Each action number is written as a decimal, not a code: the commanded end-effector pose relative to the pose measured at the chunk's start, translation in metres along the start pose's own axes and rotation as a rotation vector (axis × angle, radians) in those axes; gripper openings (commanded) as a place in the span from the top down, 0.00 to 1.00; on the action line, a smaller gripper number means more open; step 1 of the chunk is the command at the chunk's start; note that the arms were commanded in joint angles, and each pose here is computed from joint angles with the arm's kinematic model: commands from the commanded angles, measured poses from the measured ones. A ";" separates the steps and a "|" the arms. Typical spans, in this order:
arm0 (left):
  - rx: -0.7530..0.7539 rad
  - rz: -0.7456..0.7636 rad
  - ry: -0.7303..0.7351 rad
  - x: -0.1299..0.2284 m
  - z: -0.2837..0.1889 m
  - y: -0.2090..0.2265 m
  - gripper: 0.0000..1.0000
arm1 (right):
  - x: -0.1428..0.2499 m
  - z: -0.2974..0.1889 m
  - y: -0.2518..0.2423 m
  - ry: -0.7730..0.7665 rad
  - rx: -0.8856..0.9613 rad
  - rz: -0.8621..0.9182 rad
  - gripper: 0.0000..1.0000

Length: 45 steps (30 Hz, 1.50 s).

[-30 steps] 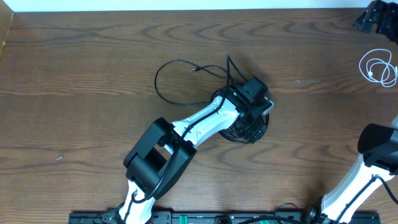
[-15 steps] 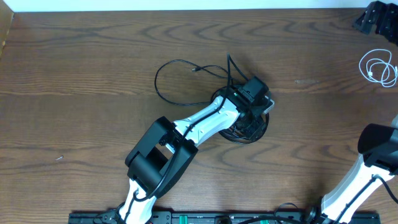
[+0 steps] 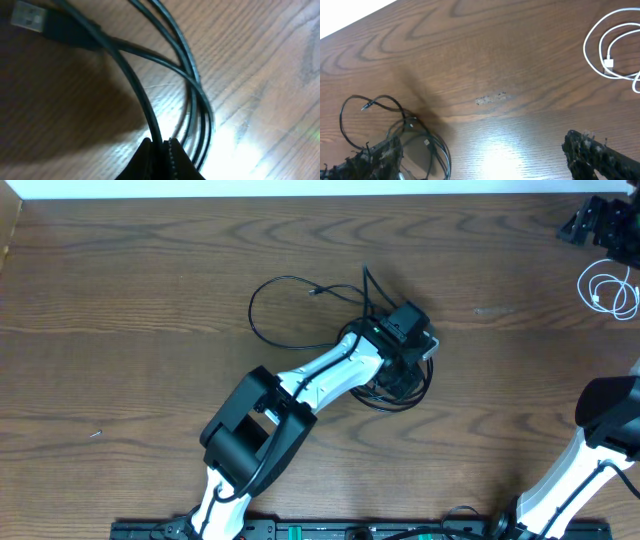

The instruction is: Untangle cables

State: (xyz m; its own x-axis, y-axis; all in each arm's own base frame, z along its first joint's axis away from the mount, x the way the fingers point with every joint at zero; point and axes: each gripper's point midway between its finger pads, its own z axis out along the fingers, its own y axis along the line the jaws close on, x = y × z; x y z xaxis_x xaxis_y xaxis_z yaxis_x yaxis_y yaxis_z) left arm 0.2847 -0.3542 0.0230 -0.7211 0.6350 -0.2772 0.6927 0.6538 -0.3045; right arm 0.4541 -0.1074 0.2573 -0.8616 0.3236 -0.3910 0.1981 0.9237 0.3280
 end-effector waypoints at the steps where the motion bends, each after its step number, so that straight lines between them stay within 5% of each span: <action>1: -0.015 -0.085 -0.076 -0.018 -0.028 0.013 0.92 | 0.001 0.007 0.010 0.013 -0.024 -0.025 0.01; 8: -0.030 -0.220 -0.361 -0.066 -0.143 0.036 0.92 | 0.001 0.015 0.041 0.011 -0.070 -0.087 0.01; 20: -0.046 -0.268 -1.083 -0.100 -0.400 0.046 0.93 | 0.015 0.034 0.143 0.021 -0.230 -0.275 0.01; 26: -0.068 -0.294 -1.400 -0.088 -0.502 0.048 0.92 | 0.033 0.040 0.195 0.042 -0.308 -0.370 0.01; 33: -0.278 -0.430 -1.678 -0.049 -0.584 0.075 0.92 | 0.058 0.053 0.239 0.077 -0.355 -0.467 0.01; 45: -0.375 -0.388 -1.931 0.003 -0.664 0.055 0.93 | 0.111 0.126 0.269 0.204 -0.386 -0.576 0.01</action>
State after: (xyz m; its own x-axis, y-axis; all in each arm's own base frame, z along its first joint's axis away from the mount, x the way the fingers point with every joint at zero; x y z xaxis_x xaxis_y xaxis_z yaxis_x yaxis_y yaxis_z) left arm 0.3484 -0.0563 0.5899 0.2414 -0.5602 -0.7924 0.3129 0.8179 -0.4828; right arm 0.4750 0.1914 0.2171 -0.8575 -0.2217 -0.4643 -0.4306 0.8031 0.4118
